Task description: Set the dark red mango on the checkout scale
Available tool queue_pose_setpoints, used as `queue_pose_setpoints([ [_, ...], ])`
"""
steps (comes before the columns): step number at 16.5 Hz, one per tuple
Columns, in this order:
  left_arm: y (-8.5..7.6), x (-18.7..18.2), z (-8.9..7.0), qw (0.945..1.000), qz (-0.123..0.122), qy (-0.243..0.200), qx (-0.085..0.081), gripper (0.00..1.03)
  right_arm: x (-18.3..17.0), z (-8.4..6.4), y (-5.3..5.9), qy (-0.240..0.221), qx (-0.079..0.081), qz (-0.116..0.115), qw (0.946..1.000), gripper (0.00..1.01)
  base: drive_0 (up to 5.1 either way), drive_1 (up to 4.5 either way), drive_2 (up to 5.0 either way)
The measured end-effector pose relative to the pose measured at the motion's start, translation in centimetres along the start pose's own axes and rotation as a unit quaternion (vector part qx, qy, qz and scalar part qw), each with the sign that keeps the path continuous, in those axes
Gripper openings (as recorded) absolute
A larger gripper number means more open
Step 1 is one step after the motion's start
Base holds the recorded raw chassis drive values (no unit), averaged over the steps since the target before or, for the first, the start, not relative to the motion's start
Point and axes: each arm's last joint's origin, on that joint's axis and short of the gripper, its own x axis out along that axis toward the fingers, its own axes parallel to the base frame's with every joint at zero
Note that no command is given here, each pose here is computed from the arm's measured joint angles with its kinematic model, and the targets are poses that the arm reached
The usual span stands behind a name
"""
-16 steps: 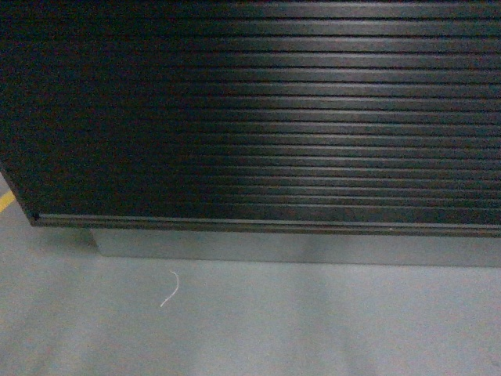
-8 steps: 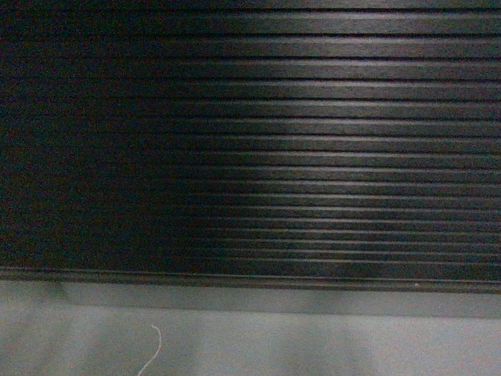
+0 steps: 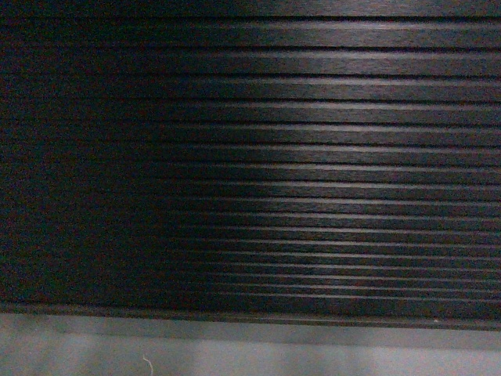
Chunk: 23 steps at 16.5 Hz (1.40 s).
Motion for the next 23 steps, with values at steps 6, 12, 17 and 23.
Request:
queue_pose_setpoints([
  [6, 0.0, 0.0, -0.01, 1.0, 0.0, 0.0, 0.0, 0.98, 0.0, 0.0, 0.0, 0.0, 0.0, 0.0, 1.0, 0.98, 0.0, 0.0, 0.0],
  [12, 0.0, 0.0, -0.01, 1.0, 0.0, 0.0, 0.0, 0.98, 0.0, 0.0, 0.0, 0.0, 0.0, 0.0, 1.0, 0.98, 0.0, 0.0, 0.0],
  [17, 0.0, 0.0, -0.03, 1.0, 0.001, 0.001, 0.0, 0.98, 0.0, -0.01, 0.0, 0.001, 0.0, 0.0, 1.0, 0.98, 0.0, 0.0, 0.0],
  [23, 0.0, 0.0, -0.02, 1.0, 0.001, 0.0, 0.0, 0.98, 0.0, 0.01, 0.01, -0.001, -0.001, 0.001, 1.0, 0.98, 0.0, 0.0, 0.0],
])
